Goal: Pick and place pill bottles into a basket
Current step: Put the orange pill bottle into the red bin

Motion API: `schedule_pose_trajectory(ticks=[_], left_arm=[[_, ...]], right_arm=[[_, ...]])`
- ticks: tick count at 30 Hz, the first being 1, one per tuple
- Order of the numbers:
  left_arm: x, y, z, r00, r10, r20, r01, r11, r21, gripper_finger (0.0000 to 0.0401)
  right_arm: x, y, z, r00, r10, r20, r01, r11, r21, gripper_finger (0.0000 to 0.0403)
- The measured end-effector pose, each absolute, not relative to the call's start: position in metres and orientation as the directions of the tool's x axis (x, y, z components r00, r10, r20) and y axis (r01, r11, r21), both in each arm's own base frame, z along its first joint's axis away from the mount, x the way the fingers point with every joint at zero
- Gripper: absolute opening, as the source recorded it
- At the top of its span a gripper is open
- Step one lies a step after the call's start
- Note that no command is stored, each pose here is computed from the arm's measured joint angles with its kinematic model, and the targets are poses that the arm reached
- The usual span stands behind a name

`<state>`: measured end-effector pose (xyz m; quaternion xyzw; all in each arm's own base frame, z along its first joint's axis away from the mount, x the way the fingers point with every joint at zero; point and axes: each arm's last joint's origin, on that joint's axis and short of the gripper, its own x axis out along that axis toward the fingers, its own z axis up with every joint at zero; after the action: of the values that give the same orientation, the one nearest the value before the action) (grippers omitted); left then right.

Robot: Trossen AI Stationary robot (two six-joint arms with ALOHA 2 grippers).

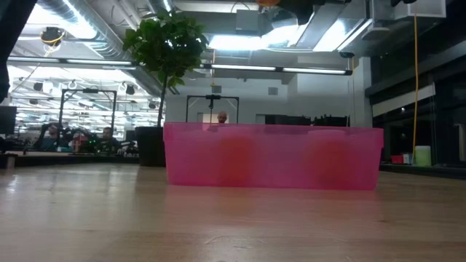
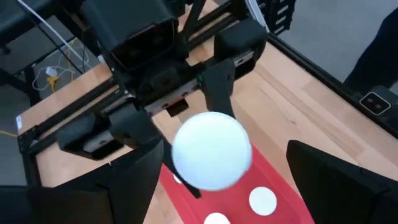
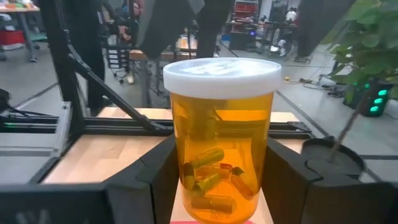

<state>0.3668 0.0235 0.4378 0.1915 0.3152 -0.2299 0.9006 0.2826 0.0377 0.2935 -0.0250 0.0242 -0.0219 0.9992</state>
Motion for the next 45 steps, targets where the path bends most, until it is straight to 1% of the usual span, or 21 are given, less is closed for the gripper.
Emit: schedule_pose_trajectory(ticks=[6,11,18,26,29,38,45], left_arm=[[0.368,0.024,0.439,0.708,-0.293,-0.643,0.531,0.821,0.211,0.0316],[0.374,0.024,0.431,0.686,-0.300,-0.663,0.539,0.821,0.186,0.0298],[0.382,0.025,0.422,0.665,-0.307,-0.680,0.550,0.818,0.169,0.0297],[0.381,0.027,0.423,0.673,-0.305,-0.674,0.545,0.820,0.172,0.0292],[0.381,0.028,0.423,0.673,-0.304,-0.674,0.544,0.821,0.172,0.0278],[0.381,0.027,0.423,0.671,-0.307,-0.676,0.546,0.820,0.169,0.0218],[0.381,0.027,0.423,0.671,-0.305,-0.675,0.545,0.821,0.171,0.0210]], right_arm=[[0.283,0.038,0.294,0.999,-0.029,-0.042,0.027,0.999,-0.037,0.0188],[0.283,0.038,0.294,0.999,-0.029,-0.042,0.027,0.999,-0.037,0.0188],[0.283,0.038,0.297,0.999,-0.028,-0.041,0.026,0.999,-0.038,0.0188],[0.283,0.038,0.299,0.999,-0.023,-0.034,0.022,0.999,-0.039,0.0188],[0.283,0.039,0.299,0.999,-0.011,-0.035,0.010,0.999,-0.039,0.0188],[0.283,0.039,0.298,0.999,-0.011,-0.039,0.010,0.999,-0.040,0.0188],[0.283,0.039,0.298,0.999,-0.011,-0.040,0.010,0.999,-0.037,0.0188]])
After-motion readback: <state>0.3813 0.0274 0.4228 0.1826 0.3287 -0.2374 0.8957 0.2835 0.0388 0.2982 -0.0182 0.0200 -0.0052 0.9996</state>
